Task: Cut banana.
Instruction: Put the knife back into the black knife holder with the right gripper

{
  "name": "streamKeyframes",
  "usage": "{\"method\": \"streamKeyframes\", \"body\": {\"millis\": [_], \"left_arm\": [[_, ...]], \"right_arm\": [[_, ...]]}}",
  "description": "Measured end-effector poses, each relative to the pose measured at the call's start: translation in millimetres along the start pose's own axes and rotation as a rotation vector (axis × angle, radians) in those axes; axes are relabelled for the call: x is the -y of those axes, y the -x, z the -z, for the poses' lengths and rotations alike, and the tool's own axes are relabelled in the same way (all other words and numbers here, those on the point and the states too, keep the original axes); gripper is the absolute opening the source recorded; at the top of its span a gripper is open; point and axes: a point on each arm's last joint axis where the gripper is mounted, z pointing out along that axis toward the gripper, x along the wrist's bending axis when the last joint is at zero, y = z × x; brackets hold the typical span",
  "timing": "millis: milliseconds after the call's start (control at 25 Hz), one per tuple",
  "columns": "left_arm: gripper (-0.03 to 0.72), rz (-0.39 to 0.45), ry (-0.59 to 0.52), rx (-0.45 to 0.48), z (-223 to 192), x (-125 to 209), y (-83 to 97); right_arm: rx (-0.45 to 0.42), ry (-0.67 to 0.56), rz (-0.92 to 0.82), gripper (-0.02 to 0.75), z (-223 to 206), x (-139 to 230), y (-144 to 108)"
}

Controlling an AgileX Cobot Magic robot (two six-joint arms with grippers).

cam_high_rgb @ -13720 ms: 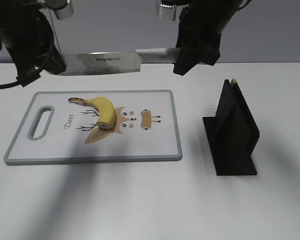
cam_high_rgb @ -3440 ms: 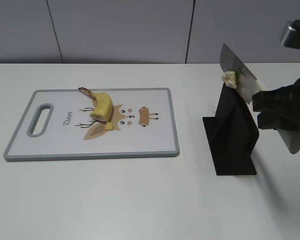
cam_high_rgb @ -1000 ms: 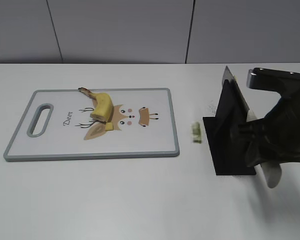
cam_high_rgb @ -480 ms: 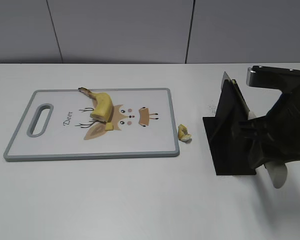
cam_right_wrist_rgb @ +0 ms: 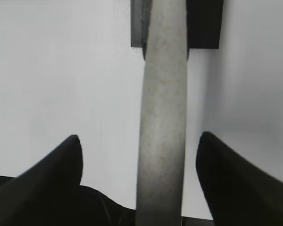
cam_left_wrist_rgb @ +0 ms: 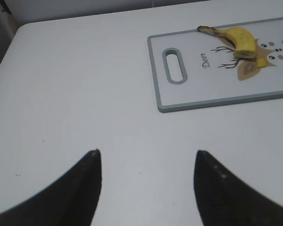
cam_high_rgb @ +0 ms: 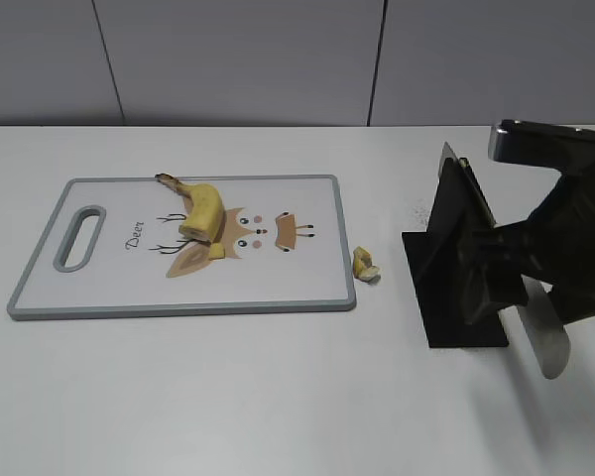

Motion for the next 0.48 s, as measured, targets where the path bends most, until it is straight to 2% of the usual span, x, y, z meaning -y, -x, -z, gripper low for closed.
{"method": "streamKeyframes", "body": {"millis": [120,320,480], "left_arm": [[0.591,0.000,0.000,0.000,0,0,0.0],[0.591,0.000,0.000,0.000,0,0,0.0],[0.591,0.000,0.000,0.000,0,0,0.0]], "right_arm": [[0.003,0.073,0.040,0.590,17,-6,-2],[-0.006,0.283,0.144,0.590,69,-17,-7],[-0.040,0.415,0.266,0.590,108,-11,-9]]}}
